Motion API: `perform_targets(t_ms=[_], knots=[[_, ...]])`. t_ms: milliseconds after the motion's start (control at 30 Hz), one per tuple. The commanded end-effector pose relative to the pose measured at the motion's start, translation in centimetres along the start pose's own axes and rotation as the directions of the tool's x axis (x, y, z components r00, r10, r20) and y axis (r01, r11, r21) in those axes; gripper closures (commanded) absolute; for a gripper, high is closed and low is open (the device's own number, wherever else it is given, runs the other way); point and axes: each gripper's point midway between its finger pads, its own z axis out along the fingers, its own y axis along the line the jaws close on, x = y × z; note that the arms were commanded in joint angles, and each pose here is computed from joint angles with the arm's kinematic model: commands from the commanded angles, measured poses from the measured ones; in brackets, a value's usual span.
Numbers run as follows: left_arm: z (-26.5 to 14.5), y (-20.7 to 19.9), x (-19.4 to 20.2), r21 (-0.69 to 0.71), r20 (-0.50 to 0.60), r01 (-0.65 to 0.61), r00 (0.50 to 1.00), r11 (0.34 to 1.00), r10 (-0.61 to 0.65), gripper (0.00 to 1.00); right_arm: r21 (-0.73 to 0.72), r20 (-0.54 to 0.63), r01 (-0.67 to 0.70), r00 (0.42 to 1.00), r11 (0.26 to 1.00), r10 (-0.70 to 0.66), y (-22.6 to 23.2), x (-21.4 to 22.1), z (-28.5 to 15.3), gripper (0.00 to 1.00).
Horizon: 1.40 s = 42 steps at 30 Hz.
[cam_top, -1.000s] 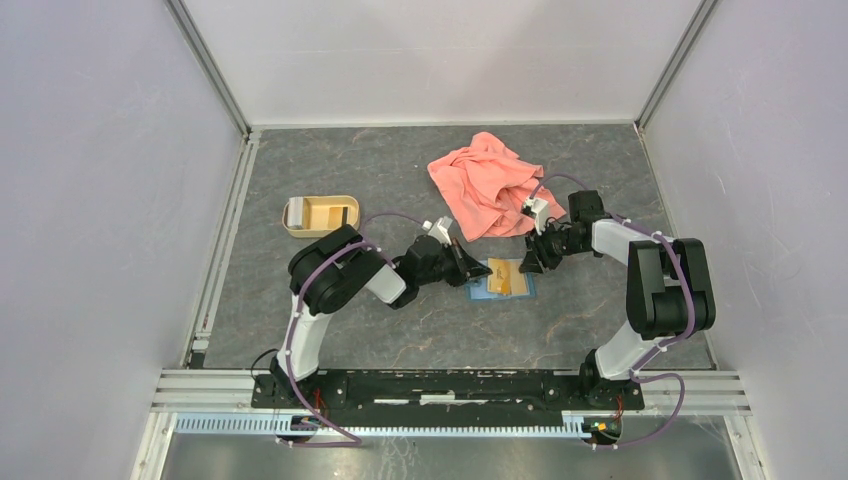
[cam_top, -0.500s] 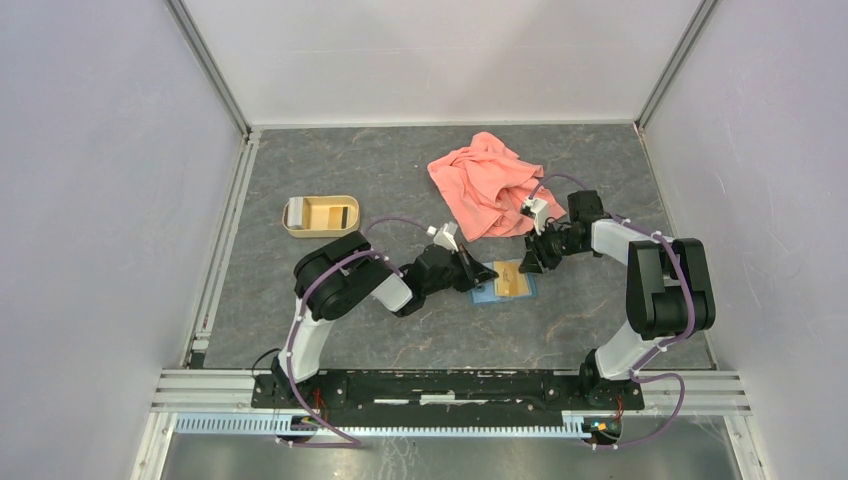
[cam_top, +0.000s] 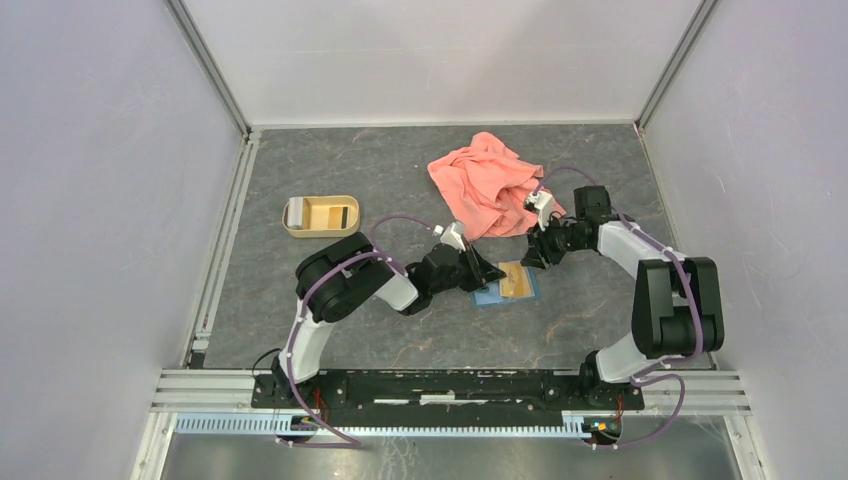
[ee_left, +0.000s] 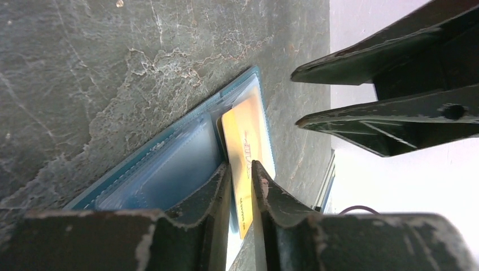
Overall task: Put the credit cards into the card holder
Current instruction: Insert the credit card into the card holder.
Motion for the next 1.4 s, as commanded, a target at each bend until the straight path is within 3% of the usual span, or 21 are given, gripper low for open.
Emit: perform_targets(t_ms=[0,133,267,367,733,1033,1367], knots=[[-0.5,3.0,1.3,-0.139,-0.051,-0.078,0.996,0.987,0.072,0.71,0.015,0.076,0.096,0.992,0.995,-0.097,0.1,-2.6,-1.3,0.56],[-0.7,2.9,0.9,-0.156,-0.059,-0.114,0.993,0.981,0.106,0.69,-0.116,0.127,0.082,0.99,0.99,-0.067,2.4,-2.8,-0.6,0.63],[-0.8,2.7,0.9,-0.165,-0.079,-0.141,0.988,0.976,0.13,0.68,-0.189,0.076,0.035,0.997,0.981,-0.021,3.1,-1.7,0.7,0.77],[-0.8,2.5,1.0,-0.157,-0.09,-0.142,0.988,0.977,0.129,0.68,-0.21,0.027,0.0,1.0,0.978,0.006,3.1,-0.7,1.6,0.83],[-1.6,2.5,0.3,-0.181,-0.113,-0.201,0.977,0.963,0.183,0.62,-0.099,-0.079,-0.039,0.996,0.994,0.031,1.0,1.3,2.2,0.86],[-2.7,2.3,0.2,-0.216,-0.162,-0.258,0.961,0.942,0.226,0.51,-0.099,-0.082,-0.041,0.996,0.994,0.032,1.0,1.4,2.3,0.86],[-4.1,1.1,-0.9,-0.23,-0.146,-0.299,0.951,0.926,0.271,0.52,-0.152,-0.038,-0.013,0.999,0.988,0.008,1.9,0.4,2.1,0.84]])
